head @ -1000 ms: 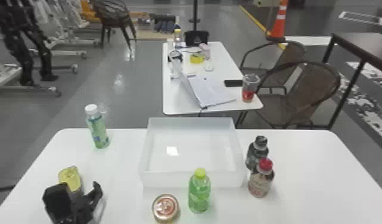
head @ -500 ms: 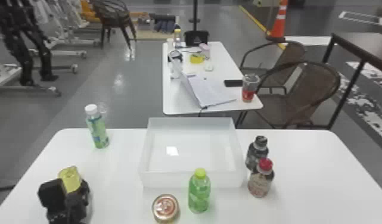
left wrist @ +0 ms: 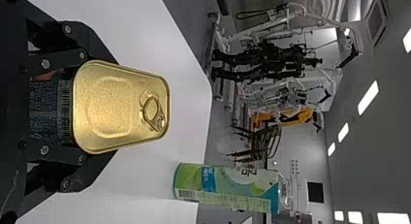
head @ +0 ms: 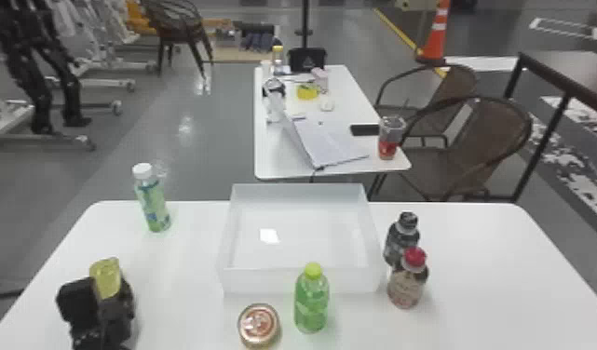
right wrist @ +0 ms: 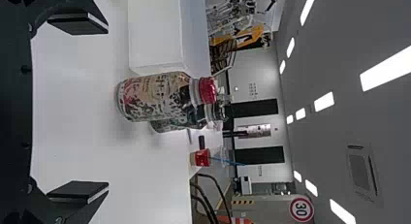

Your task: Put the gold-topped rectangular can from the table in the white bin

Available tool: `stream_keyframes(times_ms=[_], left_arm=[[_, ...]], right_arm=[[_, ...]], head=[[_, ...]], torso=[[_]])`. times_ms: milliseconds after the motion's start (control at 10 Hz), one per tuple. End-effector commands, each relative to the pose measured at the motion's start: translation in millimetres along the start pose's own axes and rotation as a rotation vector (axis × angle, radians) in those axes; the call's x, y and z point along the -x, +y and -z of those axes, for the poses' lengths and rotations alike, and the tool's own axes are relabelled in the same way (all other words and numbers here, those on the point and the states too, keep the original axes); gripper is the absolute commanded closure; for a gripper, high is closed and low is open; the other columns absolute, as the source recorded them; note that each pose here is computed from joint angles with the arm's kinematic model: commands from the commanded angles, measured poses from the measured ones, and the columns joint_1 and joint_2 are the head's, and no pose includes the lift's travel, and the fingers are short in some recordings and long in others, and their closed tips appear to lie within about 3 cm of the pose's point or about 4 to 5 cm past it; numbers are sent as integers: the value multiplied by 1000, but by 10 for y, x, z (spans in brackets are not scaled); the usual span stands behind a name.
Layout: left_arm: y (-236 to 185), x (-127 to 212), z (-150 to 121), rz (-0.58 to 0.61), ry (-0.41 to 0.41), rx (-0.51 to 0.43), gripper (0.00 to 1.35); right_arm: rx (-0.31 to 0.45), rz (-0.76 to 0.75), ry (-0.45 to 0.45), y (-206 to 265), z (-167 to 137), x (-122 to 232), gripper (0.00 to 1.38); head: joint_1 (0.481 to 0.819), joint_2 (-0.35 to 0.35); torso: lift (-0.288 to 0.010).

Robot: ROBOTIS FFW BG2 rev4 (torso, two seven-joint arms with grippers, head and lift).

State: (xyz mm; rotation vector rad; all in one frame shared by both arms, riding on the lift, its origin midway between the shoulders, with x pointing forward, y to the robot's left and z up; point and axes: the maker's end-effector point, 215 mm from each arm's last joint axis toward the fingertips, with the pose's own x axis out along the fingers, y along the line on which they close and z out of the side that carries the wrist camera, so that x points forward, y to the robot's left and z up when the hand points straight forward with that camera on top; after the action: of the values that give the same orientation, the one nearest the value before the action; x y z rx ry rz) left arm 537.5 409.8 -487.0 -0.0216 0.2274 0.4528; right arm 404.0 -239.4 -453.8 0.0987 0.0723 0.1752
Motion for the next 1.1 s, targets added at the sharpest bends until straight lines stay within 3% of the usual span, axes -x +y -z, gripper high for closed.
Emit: stream_keyframes(times_ms=[0,300,700,1000], left_arm=[[-31,41,-72,16,-36,-9,825],[-229,333,-468,81,-132,-7,829],[-1069,847,-1057,360,-222,14,829],[-1911,958,-1243,625,-194,40,829]], right_arm=[[-1,0,1,2,5,2,153],[-2,-1,2,10,13,2,153],[-4,-3,7,26,37,9,153],[-4,-3,10,27,54,13,153]], head=[[549,0],[549,0],[549,0],[549,0]], torso=[[-100],[-100],[-100],[-100]])
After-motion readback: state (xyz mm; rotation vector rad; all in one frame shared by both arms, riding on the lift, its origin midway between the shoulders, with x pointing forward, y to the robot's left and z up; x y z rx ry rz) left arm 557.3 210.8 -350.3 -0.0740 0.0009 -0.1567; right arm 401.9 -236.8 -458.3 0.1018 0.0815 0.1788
